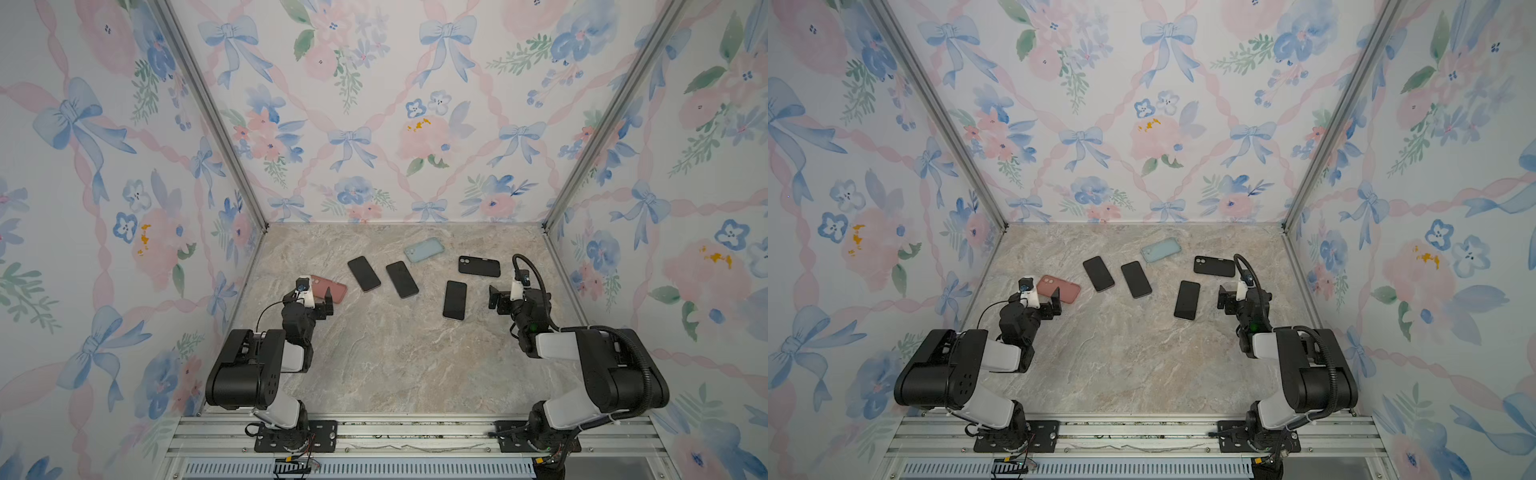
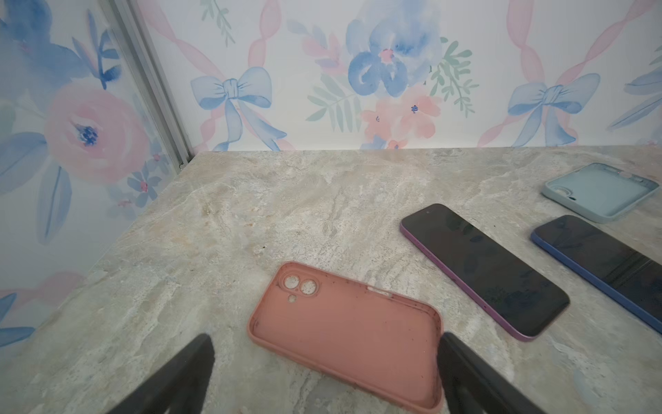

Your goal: Put the phone into the phone case

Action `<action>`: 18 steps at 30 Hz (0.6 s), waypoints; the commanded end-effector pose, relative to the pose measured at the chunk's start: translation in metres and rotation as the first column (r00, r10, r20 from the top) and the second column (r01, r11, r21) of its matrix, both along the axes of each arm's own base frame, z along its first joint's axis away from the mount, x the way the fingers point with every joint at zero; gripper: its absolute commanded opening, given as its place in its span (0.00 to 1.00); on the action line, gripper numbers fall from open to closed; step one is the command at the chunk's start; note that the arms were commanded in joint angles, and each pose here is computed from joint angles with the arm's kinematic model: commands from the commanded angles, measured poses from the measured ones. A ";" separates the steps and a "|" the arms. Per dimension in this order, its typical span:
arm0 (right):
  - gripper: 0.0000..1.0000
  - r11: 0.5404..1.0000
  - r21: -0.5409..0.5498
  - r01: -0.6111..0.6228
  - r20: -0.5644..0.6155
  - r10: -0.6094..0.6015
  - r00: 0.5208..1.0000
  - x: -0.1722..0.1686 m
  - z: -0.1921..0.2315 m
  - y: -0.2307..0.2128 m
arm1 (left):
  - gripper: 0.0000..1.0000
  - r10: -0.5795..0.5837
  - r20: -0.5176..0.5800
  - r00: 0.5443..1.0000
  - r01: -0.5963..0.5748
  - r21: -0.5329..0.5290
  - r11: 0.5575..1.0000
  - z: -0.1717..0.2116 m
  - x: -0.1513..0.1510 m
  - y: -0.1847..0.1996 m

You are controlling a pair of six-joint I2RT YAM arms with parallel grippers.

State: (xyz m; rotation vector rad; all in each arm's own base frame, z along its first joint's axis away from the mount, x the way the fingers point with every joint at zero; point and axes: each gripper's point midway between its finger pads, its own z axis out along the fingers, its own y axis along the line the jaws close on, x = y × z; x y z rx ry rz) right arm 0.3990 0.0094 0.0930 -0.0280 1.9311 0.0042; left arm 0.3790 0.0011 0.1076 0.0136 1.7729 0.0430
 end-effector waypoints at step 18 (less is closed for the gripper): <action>0.97 1.000 0.019 -0.012 0.016 0.012 1.000 0.002 0.003 -0.001 | 0.98 0.001 0.004 1.000 -0.001 -0.002 1.000 -0.001 0.000 0.001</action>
